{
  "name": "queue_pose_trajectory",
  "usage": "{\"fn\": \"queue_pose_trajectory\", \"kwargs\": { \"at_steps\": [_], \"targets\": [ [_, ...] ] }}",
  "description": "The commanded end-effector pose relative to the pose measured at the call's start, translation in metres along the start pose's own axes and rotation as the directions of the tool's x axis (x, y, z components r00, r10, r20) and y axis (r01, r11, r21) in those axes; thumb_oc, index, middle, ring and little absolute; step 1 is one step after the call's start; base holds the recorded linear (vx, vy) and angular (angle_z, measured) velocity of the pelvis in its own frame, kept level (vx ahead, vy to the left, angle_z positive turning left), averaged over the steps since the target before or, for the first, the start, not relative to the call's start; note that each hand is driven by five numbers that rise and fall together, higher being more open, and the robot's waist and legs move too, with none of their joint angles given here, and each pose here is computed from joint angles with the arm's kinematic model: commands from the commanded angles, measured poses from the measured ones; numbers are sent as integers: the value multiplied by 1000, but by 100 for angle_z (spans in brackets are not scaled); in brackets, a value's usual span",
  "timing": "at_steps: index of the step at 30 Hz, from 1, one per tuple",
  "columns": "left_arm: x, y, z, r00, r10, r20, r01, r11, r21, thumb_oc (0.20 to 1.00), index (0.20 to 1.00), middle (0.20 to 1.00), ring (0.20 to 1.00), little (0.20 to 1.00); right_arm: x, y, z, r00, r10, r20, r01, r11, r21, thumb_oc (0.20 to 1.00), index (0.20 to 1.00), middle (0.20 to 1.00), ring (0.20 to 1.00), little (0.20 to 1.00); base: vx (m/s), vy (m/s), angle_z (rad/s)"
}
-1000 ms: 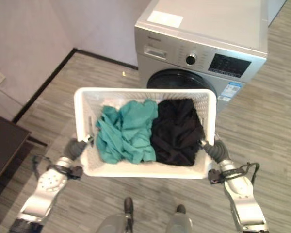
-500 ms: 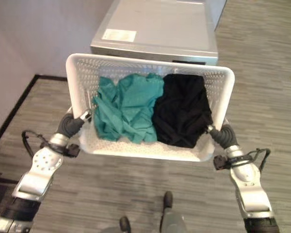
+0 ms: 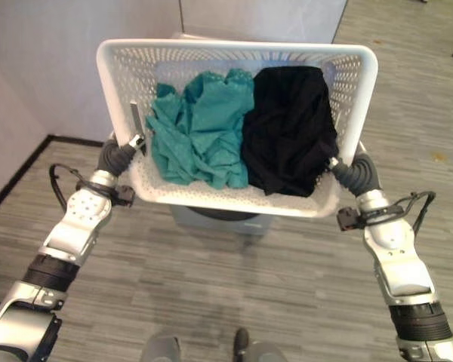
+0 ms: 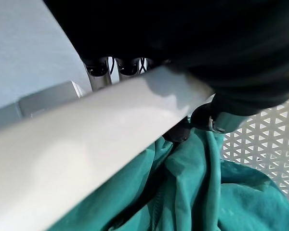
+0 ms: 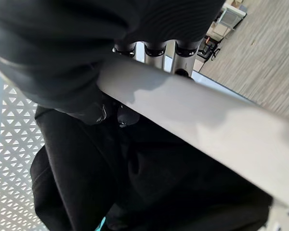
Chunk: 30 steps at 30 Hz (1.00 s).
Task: Grab the laundry basket,head to the washer,open it,put in the laundry and shut it.
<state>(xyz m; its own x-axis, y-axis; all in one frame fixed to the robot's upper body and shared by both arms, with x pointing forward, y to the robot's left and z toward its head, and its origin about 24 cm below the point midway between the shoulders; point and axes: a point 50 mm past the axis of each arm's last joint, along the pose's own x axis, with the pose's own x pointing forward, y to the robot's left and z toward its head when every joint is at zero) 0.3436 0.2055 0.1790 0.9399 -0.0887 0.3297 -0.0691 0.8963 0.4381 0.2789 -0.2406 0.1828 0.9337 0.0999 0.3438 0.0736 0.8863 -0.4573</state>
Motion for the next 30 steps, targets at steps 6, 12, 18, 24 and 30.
{"fn": "queue_pose_trajectory", "kwargs": {
  "at_steps": [6,12,18,24,30],
  "targets": [
    [26,32,28,989,120,86,-119,993,-15,200,200,200,200,200,10,-52,-10,994,-95,-54,86,984,-155,200,200,200,200,200,332,145,0],
    [31,41,26,992,112,57,-114,993,38,200,200,200,200,200,22,-35,-34,985,-30,-169,8,992,-124,200,200,200,200,200,323,234,-63],
    [41,52,40,990,117,78,-122,990,74,200,200,200,200,200,39,-46,-39,973,-48,-226,21,993,-119,200,200,200,200,200,221,135,6],
    [52,51,45,995,69,66,-79,985,154,200,200,200,200,200,50,-68,-47,943,-81,-324,24,984,-176,200,200,200,200,200,208,-74,17],
    [66,32,58,997,-23,78,2,968,250,200,200,200,200,200,32,-107,-53,896,-120,-429,0,963,-268,200,200,200,200,200,286,-138,39]
  ]
}}
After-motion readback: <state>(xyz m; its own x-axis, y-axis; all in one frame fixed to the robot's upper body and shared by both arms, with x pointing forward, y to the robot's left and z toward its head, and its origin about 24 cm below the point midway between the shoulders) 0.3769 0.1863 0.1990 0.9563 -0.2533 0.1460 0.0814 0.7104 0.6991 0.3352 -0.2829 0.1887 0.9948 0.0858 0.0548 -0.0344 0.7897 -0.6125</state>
